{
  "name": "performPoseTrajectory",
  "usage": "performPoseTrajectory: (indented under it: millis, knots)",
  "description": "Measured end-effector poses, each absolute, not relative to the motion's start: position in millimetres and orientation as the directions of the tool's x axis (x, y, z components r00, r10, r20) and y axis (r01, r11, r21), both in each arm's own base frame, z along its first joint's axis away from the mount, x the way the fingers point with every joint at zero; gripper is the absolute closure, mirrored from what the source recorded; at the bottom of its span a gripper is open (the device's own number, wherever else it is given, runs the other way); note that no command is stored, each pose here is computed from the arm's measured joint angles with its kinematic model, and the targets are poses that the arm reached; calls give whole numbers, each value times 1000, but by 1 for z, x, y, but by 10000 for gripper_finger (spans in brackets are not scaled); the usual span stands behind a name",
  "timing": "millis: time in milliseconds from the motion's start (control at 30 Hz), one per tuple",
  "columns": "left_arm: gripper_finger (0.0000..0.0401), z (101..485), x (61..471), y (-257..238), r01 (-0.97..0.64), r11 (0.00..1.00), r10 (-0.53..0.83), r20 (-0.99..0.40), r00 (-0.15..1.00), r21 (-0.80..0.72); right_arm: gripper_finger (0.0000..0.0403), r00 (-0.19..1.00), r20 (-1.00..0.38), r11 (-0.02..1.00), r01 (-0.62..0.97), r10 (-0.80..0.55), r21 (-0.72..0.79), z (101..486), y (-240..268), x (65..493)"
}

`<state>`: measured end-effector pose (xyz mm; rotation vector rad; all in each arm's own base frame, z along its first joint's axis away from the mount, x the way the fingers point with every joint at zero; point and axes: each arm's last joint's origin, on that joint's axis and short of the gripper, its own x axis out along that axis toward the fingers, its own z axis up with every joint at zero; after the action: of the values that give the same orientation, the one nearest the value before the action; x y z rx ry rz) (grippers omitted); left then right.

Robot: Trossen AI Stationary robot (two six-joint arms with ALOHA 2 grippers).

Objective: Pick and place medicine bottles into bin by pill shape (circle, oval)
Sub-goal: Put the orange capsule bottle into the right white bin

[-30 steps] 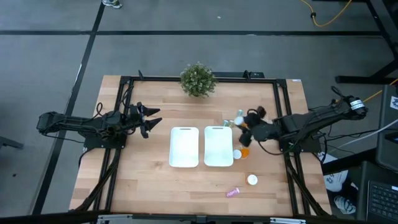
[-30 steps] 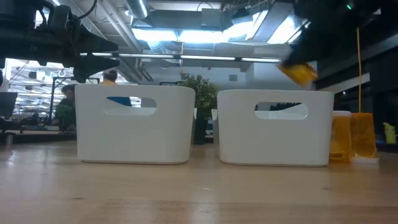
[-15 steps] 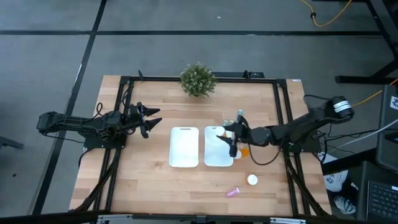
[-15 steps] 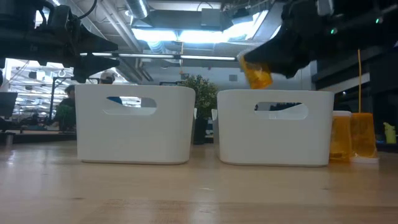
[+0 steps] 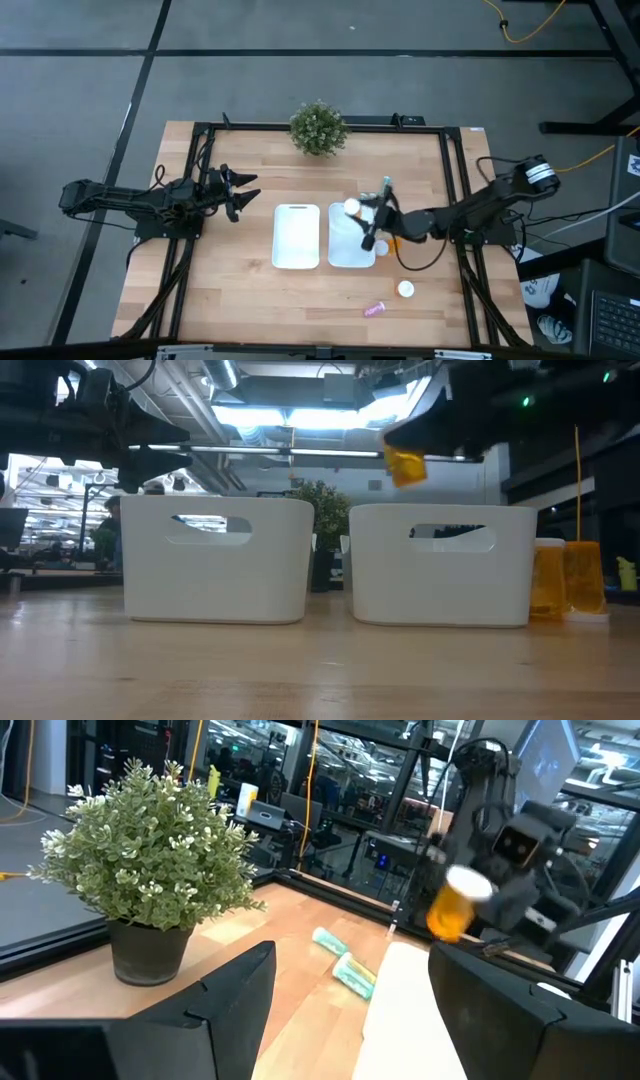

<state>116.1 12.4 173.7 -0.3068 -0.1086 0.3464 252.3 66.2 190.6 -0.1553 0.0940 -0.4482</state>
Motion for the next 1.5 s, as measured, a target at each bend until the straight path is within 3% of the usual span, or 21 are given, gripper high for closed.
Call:
performPoseTrajectory:
  millis: [167, 300, 433, 533, 667, 900, 1067, 1500]
  knots:
    - [146, 173, 116, 12, -318, 895, 349, 48, 936, -313, 222, 735, -19, 727, 666, -678, -164, 196, 66, 232]
    - [146, 173, 116, 12, -318, 894, 349, 47, 936, -315, 220, 688, -72, 691, 723, -722, -17, 160, 53, 209]
    - [146, 173, 116, 12, -318, 894, 349, 47, 936, -317, 222, 534, -74, 524, 843, -842, 122, 126, 35, 175]
    - [146, 173, 116, 12, -318, 894, 349, 47, 936, -315, 220, 480, -64, 460, 865, -875, 199, 110, 27, 153]
    - [146, 173, 116, 12, -320, 895, 350, 47, 935, -309, 221, 461, -63, 433, 866, -885, 250, 101, 23, 143]
    - [146, 173, 116, 12, -321, 897, 351, 47, 935, -305, 221, 433, -63, 425, 898, -899, 111, 94, 27, 152]
    - [146, 173, 116, 12, -320, 897, 350, 47, 935, -306, 223, 359, -7, 357, 929, -933, 93, 80, 27, 154]
    - [146, 173, 116, 12, -322, 900, 351, 47, 935, -295, 219, 310, 0, 309, 949, -951, 68, 42, 24, 168]
